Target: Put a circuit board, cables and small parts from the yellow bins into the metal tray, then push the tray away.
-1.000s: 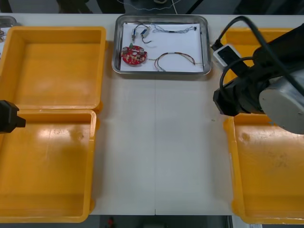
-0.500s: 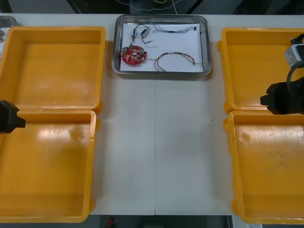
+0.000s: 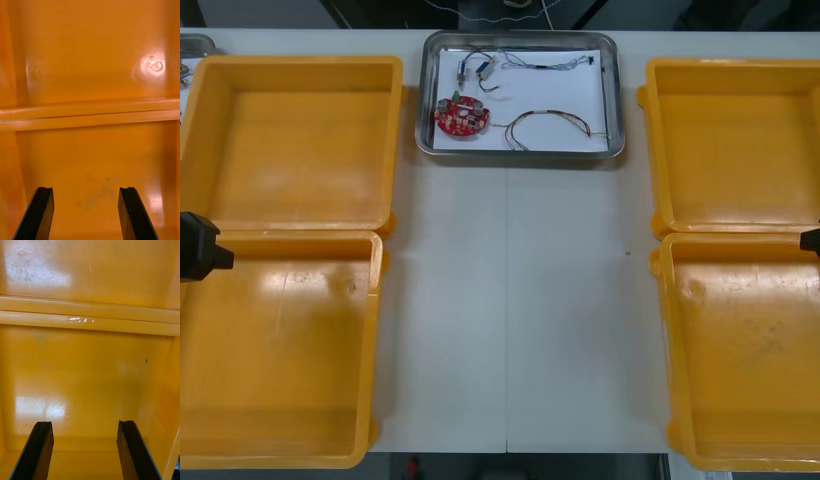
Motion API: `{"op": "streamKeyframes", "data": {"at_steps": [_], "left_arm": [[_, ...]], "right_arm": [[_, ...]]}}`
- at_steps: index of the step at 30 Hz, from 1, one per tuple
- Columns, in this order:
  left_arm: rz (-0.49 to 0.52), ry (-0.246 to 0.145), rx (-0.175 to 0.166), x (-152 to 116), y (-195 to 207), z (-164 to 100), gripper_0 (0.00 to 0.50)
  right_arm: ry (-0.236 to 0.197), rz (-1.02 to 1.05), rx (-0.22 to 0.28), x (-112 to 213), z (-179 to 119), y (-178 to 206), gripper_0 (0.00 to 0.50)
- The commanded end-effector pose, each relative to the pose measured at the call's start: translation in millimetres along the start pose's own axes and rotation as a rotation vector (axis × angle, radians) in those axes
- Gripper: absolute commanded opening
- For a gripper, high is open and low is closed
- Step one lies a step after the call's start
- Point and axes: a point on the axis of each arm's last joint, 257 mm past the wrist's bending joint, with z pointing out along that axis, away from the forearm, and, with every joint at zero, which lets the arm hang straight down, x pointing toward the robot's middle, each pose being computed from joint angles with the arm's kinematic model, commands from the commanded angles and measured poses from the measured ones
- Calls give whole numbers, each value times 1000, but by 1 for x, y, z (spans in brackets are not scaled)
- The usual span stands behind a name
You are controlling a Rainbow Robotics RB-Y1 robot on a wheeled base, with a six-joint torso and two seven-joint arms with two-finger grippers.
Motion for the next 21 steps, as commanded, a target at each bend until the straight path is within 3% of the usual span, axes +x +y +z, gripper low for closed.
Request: {"op": "streamKeyframes", "data": {"at_steps": [1,21], "left_arm": [[68,-25,-41,-4,12,-13,500],[68,-25,-41,-4,12,-13,500]], "right_arm": [[16,53,31,7,-5,-22,500],[122,130,5,26,14,-36,500]]}}
